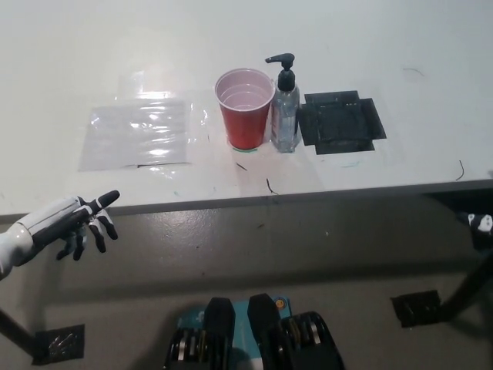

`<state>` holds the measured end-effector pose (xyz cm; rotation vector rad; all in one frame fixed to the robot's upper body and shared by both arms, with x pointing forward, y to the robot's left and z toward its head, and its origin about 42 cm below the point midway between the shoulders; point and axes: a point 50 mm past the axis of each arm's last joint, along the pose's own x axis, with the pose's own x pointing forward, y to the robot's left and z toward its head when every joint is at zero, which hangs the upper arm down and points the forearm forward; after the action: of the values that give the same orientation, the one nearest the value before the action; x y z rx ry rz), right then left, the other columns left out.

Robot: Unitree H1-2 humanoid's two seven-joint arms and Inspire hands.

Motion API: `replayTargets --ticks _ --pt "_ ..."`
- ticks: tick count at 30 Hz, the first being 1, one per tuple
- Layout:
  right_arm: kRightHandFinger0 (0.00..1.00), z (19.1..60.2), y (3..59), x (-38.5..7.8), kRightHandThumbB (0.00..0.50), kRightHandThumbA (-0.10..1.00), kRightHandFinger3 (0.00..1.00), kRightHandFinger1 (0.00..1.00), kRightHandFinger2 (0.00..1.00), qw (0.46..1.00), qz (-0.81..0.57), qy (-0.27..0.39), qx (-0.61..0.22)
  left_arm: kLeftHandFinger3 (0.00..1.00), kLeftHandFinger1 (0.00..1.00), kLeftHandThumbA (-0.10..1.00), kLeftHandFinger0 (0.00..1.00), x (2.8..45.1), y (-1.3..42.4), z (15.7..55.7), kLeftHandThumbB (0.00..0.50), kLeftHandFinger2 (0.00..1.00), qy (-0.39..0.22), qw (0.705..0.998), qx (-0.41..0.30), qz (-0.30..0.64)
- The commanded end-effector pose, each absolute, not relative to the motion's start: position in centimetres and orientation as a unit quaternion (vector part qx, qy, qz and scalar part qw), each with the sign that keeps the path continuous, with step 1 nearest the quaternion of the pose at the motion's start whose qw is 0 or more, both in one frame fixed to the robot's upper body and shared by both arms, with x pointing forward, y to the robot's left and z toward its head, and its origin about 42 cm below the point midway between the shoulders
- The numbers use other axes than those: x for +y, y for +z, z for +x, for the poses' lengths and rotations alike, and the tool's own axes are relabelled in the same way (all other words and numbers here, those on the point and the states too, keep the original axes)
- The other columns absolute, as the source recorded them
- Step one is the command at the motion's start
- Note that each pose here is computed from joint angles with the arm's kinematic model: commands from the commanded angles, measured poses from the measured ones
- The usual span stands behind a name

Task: The robot uses its right hand to press the hand soap kept in the middle of the table to get liquid hand soap out

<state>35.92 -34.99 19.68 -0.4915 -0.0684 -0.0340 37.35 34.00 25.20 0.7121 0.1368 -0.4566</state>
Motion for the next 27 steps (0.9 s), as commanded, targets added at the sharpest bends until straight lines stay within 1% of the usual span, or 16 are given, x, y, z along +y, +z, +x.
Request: replayTargets --ticks 1,2,3,5,6,8,9,11,12,13,16,19,20,23,26,27 --pt "1.00 35.7 19.6 -35.6 0.344 1.00 1.00 1.00 1.00 0.984 -0.159 -0.034 -0.078 0.65 0.17 1.00 0.07 34.6 27.1 37.6 0.229 0.35 -0.198 0.912 0.032 0.357" --pt "1.00 35.7 19.0 -35.8 0.343 1.00 1.00 1.00 1.00 0.984 -0.157 -0.036 -0.073 0.65 0.17 1.00 0.07 34.5 27.2 37.6 0.231 0.35 -0.198 0.912 0.032 0.358" --pt "1.00 35.6 18.5 -36.0 0.340 1.00 1.00 1.00 1.00 0.985 -0.154 -0.035 -0.070 0.65 0.18 1.00 0.08 34.5 27.2 37.5 0.210 0.36 -0.199 0.911 0.031 0.360" --pt "1.00 35.5 18.1 -36.1 0.337 1.00 1.00 1.00 1.00 0.986 -0.148 -0.037 -0.064 0.65 0.18 1.00 0.09 34.5 27.2 37.6 0.213 0.35 -0.200 0.913 0.034 0.354" --pt "1.00 35.5 17.7 -36.2 0.339 1.00 1.00 1.00 1.00 0.989 -0.134 -0.042 -0.054 0.64 0.17 1.00 0.09 34.4 27.2 37.5 0.203 0.34 -0.200 0.912 0.031 0.356" --pt "1.00 35.7 17.8 -36.2 0.362 1.00 1.00 1.00 1.00 0.990 -0.125 -0.044 -0.051 0.64 0.17 1.00 0.09 34.4 27.1 37.6 0.220 0.34 -0.195 0.915 0.034 0.352" --pt "1.00 35.7 17.9 -36.2 0.363 1.00 1.00 1.00 1.00 0.990 -0.123 -0.044 -0.052 0.64 0.18 1.00 0.10 34.4 27.1 37.6 0.220 0.35 -0.194 0.916 0.033 0.351" --pt "1.00 35.9 17.7 -36.3 0.383 1.00 1.00 1.00 1.00 0.991 -0.113 -0.044 -0.048 0.65 0.20 1.00 0.10 34.5 27.0 37.7 0.222 0.37 -0.196 0.915 0.034 0.350" --pt "1.00 36.1 17.7 -36.5 0.386 1.00 1.00 1.00 1.00 0.992 -0.107 -0.047 -0.043 0.65 0.18 1.00 0.09 34.4 26.9 37.7 0.212 0.36 -0.197 0.916 0.029 0.348" --pt "1.00 36.1 17.7 -36.5 0.373 1.00 1.00 1.00 1.00 0.992 -0.106 -0.047 -0.042 0.65 0.18 1.00 0.09 34.4 26.9 37.7 0.223 0.36 -0.195 0.917 0.033 0.345" --pt "1.00 36.2 17.4 -36.6 0.372 1.00 1.00 1.00 1.00 0.993 -0.100 -0.048 -0.035 0.65 0.16 1.00 0.09 34.4 26.9 37.7 0.209 0.33 -0.194 0.916 0.033 0.349" --pt "1.00 36.2 17.9 -36.8 0.361 1.00 1.00 1.00 1.00 0.993 -0.103 -0.053 -0.035 0.66 0.17 1.00 0.09 34.2 26.8 37.9 0.223 0.35 -0.195 0.916 0.030 0.349" --pt "1.00 36.2 18.0 -36.8 0.384 1.00 1.00 1.00 1.00 0.993 -0.097 -0.053 -0.034 0.65 0.17 1.00 0.09 34.2 26.8 37.9 0.227 0.35 -0.193 0.917 0.028 0.347" --pt "1.00 36.4 18.2 -36.8 0.384 1.00 1.00 1.00 1.00 0.993 -0.098 -0.056 -0.035 0.65 0.17 1.00 0.09 34.1 27.0 37.9 0.229 0.34 -0.188 0.916 0.026 0.354" --pt "1.00 36.6 18.4 -36.8 0.393 1.00 1.00 1.00 1.00 0.993 -0.096 -0.060 -0.037 0.65 0.17 1.00 0.09 34.1 27.2 38.2 0.211 0.34 -0.190 0.914 0.023 0.357" --pt "1.00 36.6 18.4 -36.8 0.386 1.00 1.00 1.00 1.00 0.993 -0.097 -0.060 -0.035 0.66 0.17 1.00 0.10 34.1 27.3 38.1 0.209 0.35 -0.192 0.914 0.025 0.356"
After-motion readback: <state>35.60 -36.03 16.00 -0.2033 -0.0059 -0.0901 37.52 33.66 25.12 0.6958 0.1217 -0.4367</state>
